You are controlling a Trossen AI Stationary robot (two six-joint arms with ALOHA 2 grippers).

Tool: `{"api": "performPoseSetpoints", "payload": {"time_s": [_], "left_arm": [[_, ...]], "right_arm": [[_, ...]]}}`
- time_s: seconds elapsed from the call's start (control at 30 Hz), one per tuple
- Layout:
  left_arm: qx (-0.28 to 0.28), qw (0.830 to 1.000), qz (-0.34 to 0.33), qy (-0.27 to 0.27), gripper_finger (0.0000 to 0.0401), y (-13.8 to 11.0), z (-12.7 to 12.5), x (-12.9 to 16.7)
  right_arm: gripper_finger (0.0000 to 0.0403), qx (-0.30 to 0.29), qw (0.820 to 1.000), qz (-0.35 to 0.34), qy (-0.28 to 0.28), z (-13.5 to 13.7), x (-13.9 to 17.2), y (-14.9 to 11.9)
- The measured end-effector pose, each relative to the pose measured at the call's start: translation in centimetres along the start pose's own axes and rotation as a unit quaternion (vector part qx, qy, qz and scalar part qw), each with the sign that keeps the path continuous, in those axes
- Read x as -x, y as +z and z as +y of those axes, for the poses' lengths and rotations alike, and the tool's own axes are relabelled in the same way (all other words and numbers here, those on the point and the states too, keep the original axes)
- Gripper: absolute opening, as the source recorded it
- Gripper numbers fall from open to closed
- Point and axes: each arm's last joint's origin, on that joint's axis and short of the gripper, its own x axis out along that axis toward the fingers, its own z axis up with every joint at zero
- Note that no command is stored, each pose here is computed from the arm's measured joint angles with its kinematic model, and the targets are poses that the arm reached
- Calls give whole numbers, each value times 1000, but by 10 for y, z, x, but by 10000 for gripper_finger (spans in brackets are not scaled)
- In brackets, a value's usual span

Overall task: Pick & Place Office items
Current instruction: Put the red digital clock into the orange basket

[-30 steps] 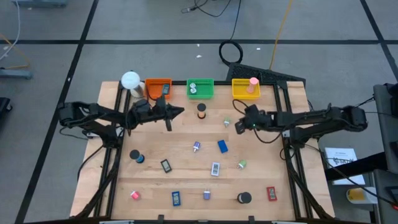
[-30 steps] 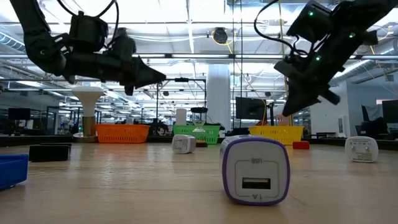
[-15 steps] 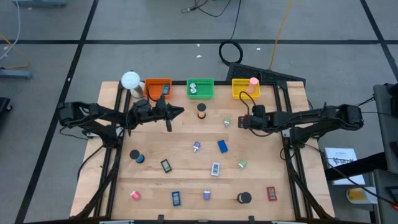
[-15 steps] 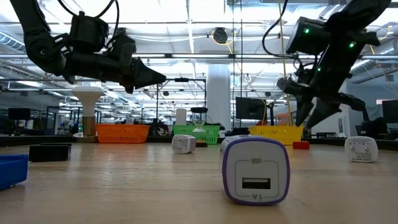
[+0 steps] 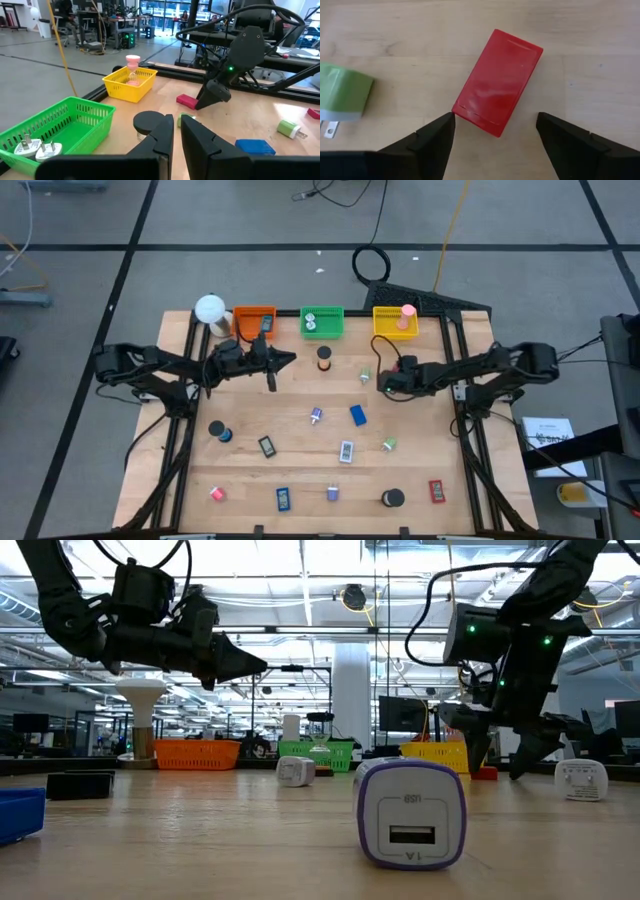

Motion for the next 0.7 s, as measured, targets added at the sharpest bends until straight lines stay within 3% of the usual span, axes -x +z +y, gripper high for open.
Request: {"api": "performPoseSetpoints", "payload": {"time_s": [0.37,0.7], "left_arm": [[0,1000,0,0,37,0,0,0],[0,1000,0,0,37,0,0,0]], "right_arm": [[227,-2,998,-7,-68,-18,5,3],[274,-36,998,-32,-47,-17,8,13]]}}
